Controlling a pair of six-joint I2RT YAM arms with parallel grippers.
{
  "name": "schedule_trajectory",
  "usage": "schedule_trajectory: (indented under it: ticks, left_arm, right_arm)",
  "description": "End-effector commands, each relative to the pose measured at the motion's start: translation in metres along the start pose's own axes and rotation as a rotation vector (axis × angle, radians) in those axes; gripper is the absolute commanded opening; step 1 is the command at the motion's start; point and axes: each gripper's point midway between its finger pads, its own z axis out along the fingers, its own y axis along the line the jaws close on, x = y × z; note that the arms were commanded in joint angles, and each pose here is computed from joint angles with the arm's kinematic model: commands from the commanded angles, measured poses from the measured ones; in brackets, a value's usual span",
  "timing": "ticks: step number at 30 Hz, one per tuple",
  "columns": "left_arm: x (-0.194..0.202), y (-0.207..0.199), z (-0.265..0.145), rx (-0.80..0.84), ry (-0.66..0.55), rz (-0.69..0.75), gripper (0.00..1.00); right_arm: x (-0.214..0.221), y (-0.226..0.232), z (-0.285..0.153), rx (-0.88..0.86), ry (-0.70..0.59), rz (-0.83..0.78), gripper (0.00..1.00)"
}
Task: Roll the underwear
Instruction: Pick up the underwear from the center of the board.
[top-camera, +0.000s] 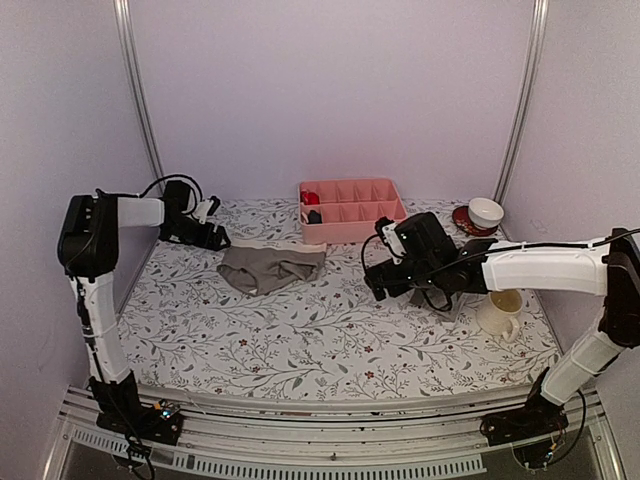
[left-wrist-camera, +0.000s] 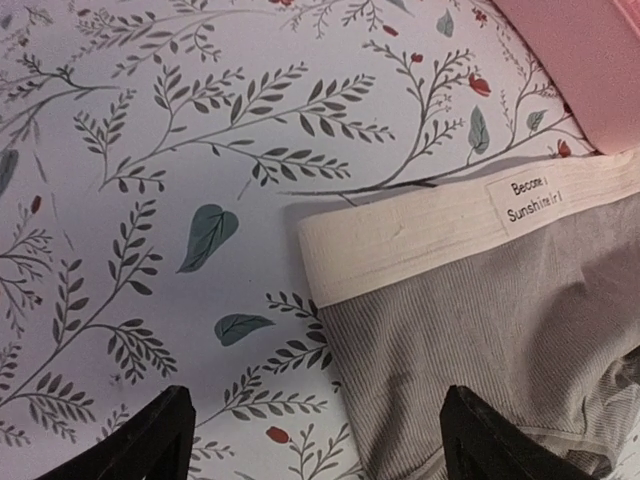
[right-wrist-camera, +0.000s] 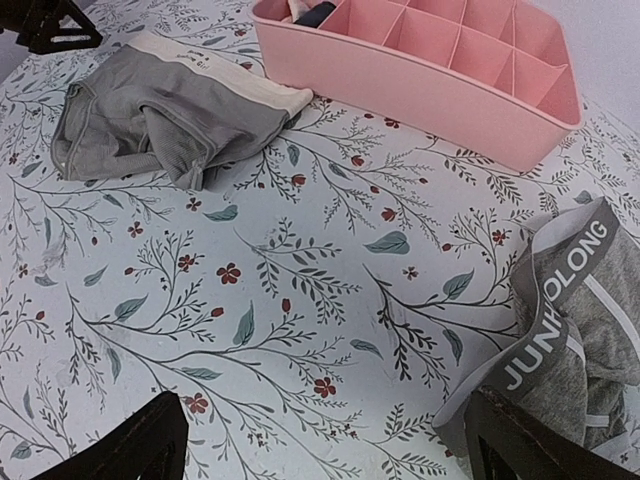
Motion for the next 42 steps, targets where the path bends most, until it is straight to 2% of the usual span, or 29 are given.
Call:
schedule_trajectory:
  ticks: [1,3,6,17,24,28,30,33,37,42]
  left_arm:
    - [0.006,-0.008,0.009,0.032,0.059,-0.032,0.85]
    - [0.005,-0.011,0.014,0.051,0.069,-0.038,0.77]
    - [0.006,-0.015,0.021,0.070,0.082,-0.048,0.72]
    - [0.021,-0.029,0.047,0.086,0.143,-0.024,0.70]
    - [0.027,-0.047,0.055,0.097,0.169,0.029,0.48]
    - [0.025,-0.047,0.055,0.063,0.170,0.048,0.28]
    - [0.023,-0.044,0.053,0.035,0.168,0.051,0.15]
    - [0.012,-0.040,0.044,-0.023,0.136,0.078,0.00]
    - [-0.017,-0.058,0.019,-0.056,0.038,0.207,0.00]
    - [-0.050,-0.126,-0.042,-0.042,-0.148,0.496,0.00]
  right_arm:
    - [-0.008,0.001,-0.003,0.048,-0.017,-0.033,0.99]
    - [-0.008,0.003,-0.003,0.048,-0.018,-0.038,0.99]
    - [-0.007,0.004,-0.002,0.064,-0.015,-0.049,0.99]
    - [-0.009,0.006,-0.004,0.091,-0.021,-0.075,0.99]
    - [-0.009,0.005,-0.004,0.099,-0.022,-0.076,0.99]
    - [-0.008,0.005,-0.004,0.102,-0.020,-0.078,0.99]
    - [-0.008,0.004,-0.005,0.107,-0.022,-0.077,0.99]
    - [-0.007,0.004,-0.005,0.108,-0.022,-0.079,0.99]
    - [-0.009,0.007,-0.005,0.095,-0.035,-0.083,0.99]
    - [-0.026,0.032,-0.024,-0.040,-0.148,-0.108,0.99]
